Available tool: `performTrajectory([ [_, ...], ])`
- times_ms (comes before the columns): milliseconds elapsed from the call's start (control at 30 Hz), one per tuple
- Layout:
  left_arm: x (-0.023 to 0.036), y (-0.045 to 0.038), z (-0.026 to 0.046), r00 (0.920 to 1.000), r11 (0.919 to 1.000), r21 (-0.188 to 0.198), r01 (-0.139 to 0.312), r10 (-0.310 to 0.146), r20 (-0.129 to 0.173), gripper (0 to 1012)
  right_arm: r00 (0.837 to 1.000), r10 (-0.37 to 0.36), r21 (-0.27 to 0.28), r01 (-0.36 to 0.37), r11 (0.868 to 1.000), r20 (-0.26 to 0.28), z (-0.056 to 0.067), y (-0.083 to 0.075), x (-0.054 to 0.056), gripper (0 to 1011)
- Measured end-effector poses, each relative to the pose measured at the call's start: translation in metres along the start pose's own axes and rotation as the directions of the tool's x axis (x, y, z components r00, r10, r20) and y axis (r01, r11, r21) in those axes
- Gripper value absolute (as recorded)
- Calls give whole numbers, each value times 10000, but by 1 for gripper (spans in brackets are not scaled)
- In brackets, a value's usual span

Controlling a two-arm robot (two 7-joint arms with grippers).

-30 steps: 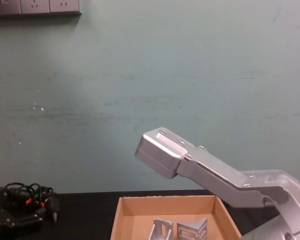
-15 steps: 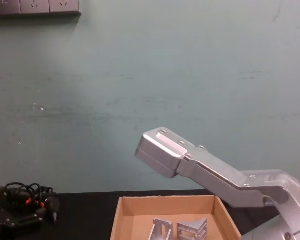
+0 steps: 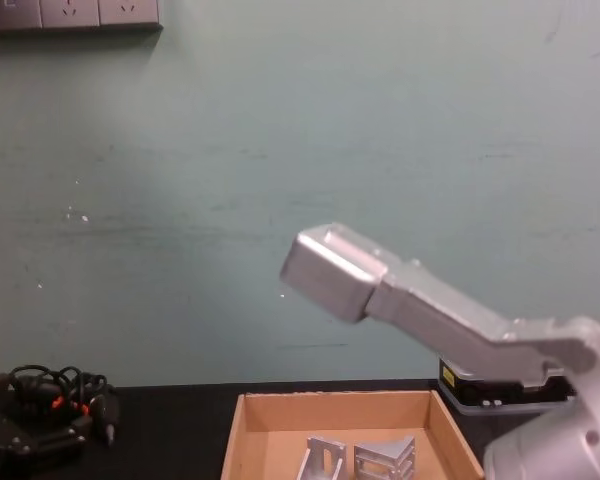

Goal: Use one hand to pick up the angle iron from the table and place it into the box.

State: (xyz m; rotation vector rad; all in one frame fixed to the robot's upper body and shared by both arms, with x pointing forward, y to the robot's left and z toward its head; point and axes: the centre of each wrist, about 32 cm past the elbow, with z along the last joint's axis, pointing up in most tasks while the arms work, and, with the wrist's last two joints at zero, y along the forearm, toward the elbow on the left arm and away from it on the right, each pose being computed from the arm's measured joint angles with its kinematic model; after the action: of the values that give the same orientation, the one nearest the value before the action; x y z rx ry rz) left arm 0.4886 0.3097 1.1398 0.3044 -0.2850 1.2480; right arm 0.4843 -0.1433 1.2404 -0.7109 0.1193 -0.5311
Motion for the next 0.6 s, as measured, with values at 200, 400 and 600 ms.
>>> performTrajectory([
  [200,0,0,0,10000,10000,1,0,0,0,1011,9996,-288,319,288,9991,-2,96,-158,78,469],
  [400,0,0,0,10000,10000,0,0,0,0,1011,9961,-865,665,875,9939,-175,200,-297,261,469],
  [600,0,0,0,10000,10000,0,0,0,0,1011,9867,-1507,678,1548,9856,-613,222,-323,479,469],
])
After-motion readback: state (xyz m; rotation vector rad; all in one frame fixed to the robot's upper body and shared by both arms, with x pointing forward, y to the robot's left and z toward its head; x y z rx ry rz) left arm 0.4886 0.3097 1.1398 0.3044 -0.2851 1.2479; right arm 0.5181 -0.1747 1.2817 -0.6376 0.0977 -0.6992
